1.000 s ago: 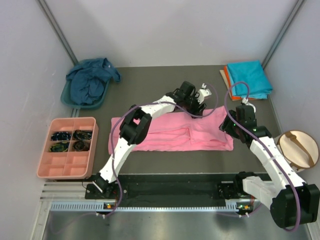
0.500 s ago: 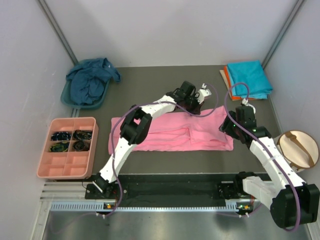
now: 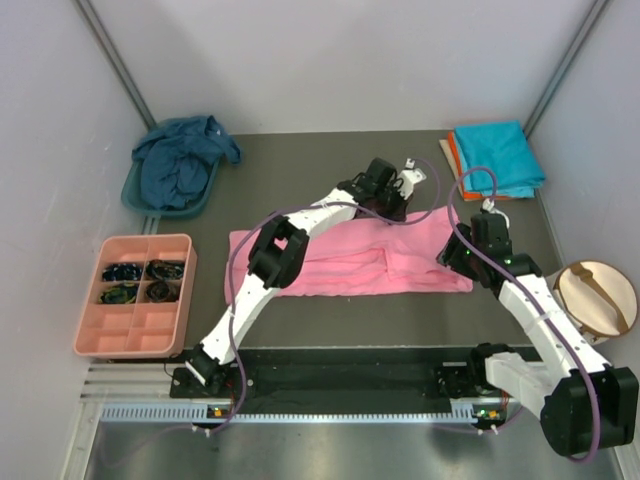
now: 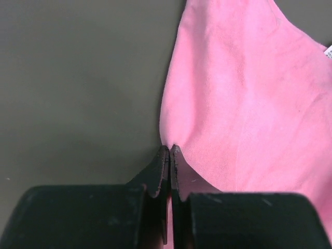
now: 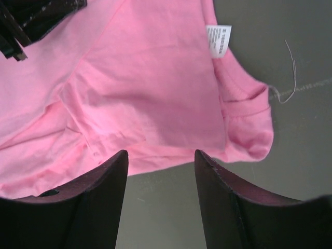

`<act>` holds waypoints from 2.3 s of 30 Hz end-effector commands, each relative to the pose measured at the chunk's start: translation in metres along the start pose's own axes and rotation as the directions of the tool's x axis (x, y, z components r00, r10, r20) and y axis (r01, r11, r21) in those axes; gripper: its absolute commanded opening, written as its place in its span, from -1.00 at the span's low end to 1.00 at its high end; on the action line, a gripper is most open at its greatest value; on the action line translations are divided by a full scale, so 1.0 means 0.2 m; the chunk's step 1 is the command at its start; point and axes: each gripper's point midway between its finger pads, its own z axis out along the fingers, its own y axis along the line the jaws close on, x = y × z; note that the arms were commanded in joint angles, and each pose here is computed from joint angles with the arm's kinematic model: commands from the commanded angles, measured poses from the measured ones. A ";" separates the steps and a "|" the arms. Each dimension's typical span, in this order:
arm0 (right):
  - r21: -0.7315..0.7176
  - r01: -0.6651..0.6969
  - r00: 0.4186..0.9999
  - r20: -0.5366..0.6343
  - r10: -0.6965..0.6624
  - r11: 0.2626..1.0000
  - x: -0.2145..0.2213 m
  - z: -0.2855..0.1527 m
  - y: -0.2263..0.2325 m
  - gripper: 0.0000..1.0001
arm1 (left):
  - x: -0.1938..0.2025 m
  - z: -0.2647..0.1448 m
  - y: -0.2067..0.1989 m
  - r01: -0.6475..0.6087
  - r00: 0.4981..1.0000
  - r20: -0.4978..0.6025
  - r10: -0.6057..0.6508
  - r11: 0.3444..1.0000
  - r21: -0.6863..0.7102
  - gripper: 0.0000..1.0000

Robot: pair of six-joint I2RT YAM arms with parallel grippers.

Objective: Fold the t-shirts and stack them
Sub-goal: Rotate the tshirt 90 degrees

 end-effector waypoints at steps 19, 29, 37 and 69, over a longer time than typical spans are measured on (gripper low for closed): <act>-0.041 -0.028 0.999 -0.019 0.028 0.999 0.05 0.03 0.03 0.09 | 0.06 -0.47 1.24 0.693 0.711 0.484 -0.509 0.622 -0.364 -1.00; -0.077 -0.063 0.997 -0.045 0.060 0.995 0.10 0.06 0.05 0.09 | 0.18 -0.86 1.66 0.904 0.428 0.739 -0.521 0.264 -0.337 -1.00; -0.256 -0.050 0.994 -0.104 0.024 0.965 0.20 0.12 0.30 0.09 | 0.27 -0.99 1.71 0.881 0.468 0.736 -0.489 0.198 -0.429 -1.00; -0.549 -0.125 0.901 -0.411 -0.137 0.827 0.76 0.53 1.53 0.06 | 0.73 -1.52 1.88 0.824 0.465 0.762 -0.451 -0.094 -0.558 -1.00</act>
